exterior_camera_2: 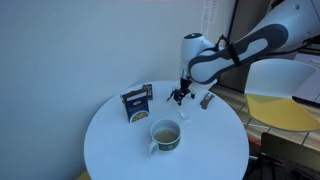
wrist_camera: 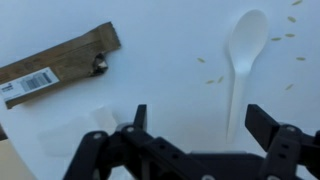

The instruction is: Move the spoon forward

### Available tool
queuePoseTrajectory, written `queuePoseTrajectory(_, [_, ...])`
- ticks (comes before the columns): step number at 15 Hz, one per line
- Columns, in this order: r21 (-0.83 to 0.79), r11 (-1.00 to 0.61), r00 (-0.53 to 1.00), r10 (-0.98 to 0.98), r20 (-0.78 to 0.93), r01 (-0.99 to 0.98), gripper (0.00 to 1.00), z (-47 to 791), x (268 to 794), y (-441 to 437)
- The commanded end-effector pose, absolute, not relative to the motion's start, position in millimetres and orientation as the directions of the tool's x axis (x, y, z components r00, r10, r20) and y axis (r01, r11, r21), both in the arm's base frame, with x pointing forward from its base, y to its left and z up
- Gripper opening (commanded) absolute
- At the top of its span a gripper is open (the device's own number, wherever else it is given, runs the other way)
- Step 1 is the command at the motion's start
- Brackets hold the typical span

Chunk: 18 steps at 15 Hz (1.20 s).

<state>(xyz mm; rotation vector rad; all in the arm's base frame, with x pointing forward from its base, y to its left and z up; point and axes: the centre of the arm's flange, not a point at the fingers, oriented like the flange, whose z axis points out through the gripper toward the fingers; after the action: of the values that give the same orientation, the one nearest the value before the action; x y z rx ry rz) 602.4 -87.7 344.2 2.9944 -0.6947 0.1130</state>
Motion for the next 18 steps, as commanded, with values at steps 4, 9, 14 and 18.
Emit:
queuePoseTrajectory(4, [-0.019,-0.897,0.887,-0.441,0.139,-0.442,1.00,316.7,632.5,-68.4])
queuePoseTrajectory(9, [-0.032,-0.895,0.888,-0.446,0.111,-0.445,0.86,304.9,640.3,-58.0])
queuePoseTrajectory(14, [-0.030,-0.899,0.891,-0.438,0.120,-0.438,0.43,307.6,642.5,-53.6])
queuePoseTrajectory(18, [-0.034,-0.898,0.890,-0.440,0.123,-0.439,0.14,311.1,642.8,-54.1])
